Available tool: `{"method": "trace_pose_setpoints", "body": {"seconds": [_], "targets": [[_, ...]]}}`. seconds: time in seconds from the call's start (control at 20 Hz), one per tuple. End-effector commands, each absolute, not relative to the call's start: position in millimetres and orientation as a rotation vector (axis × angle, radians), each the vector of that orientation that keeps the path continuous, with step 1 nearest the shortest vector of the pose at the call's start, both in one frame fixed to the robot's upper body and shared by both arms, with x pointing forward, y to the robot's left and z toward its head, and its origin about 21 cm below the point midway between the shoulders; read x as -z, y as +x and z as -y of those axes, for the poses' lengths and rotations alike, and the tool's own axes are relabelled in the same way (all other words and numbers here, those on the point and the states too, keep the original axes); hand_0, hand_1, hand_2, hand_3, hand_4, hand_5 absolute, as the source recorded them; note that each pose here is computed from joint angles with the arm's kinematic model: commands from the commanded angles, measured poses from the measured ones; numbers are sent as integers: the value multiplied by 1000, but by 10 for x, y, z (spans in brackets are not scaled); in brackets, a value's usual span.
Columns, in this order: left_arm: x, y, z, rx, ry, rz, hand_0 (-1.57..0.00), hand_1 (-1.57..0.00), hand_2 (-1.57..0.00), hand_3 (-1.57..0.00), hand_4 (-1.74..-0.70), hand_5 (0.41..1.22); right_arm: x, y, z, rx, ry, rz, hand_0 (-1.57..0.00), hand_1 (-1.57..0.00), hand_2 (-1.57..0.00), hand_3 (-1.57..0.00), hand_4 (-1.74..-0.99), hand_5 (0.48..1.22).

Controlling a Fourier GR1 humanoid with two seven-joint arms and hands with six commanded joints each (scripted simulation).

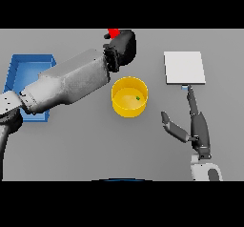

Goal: Pick up the red beaker and tilt it to pour out 1 green nut into yellow bowl. Pick up the yellow bowl and place it on the metallic measuring scale.

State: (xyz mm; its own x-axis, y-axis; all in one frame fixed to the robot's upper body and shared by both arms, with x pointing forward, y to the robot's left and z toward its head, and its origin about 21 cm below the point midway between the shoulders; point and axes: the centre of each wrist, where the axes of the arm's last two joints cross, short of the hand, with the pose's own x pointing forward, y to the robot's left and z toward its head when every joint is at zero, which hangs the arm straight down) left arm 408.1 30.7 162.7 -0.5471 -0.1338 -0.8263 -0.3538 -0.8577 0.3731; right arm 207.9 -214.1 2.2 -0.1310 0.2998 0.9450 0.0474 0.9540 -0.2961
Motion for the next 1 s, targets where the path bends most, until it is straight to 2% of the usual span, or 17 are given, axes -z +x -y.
{"method": "trace_pose_setpoints", "body": {"seconds": [0.0, 0.05, 0.15, 0.25, 0.35, 0.4, 0.5, 0.65, 0.7, 0.95], "targets": [[-1779, 4140, -341, -2522, -1453, -809, -1571, -1571, -1571, -1494, -1727, 1221, -33, 2096, 2129, -220, -268, 1698, 1, 1, 1, 1, -1203, 592], [-1940, 4196, -360, -2504, -1507, -833, -1571, -1571, -1399, -1509, -1676, 1221, -20, 2103, 2132, -219, -274, 1688, 1, 1, 1, 1, -1201, 592], [-2299, 4291, -453, -2492, -1577, -917, -1571, -1571, -1461, -1041, -1699, 1221, -19, 2118, 2134, -213, -255, 1692, 1, 1, 1, 1, -1186, 596], [-2622, 4395, -537, -2463, -1703, -1003, -1571, -1571, -1501, -1232, -1705, 1221, -39, 2143, 2133, -205, -227, 1698, 1, 1, 1, 1, -1181, 593], [-2909, 4471, -634, -2481, -1832, -1140, -1571, -1571, -1526, -1354, -1715, 1221, -20, 2149, 2096, -188, -197, 1702, 1, 1, 1, 1, -1183, 595], [-3004, 4537, -767, -2504, -1913, -1245, -1571, -1571, -1535, -1397, -1720, 1221, -19, 2126, 2115, -191, -192, 1710, 1, 1, 1, 1, -1193, 597], [-3117, 4664, -1152, -2534, -2081, -1544, -1571, -1571, -1548, -1379, -1727, 1221, -9, 2142, 2139, -195, -190, 1697, 1, 1, 1, 1, -1199, 594], [-3136, 4768, -1743, -2483, -2273, -2034, -1571, -1571, -1559, -1368, -1733, 1221, -11, 2174, 2125, -194, -168, 1700, 1, 1, 1, 1, -1224, 592], [-3085, 4778, -1938, -2446, -2268, -2210, -1571, -1571, -1562, -1383, -1735, 1221, -26, 2182, 2201, -201, -192, 1706, 1, 1, 1, 1, -1222, 590], [-2720, 4679, -2720, -2069, -2447, -2852, -1571, -1571, -1568, -1414, -1739, 1221, -22, 2195, 2191, -233, -186, 1724, 1, 1, 1, 1, -1223, 591]]}}
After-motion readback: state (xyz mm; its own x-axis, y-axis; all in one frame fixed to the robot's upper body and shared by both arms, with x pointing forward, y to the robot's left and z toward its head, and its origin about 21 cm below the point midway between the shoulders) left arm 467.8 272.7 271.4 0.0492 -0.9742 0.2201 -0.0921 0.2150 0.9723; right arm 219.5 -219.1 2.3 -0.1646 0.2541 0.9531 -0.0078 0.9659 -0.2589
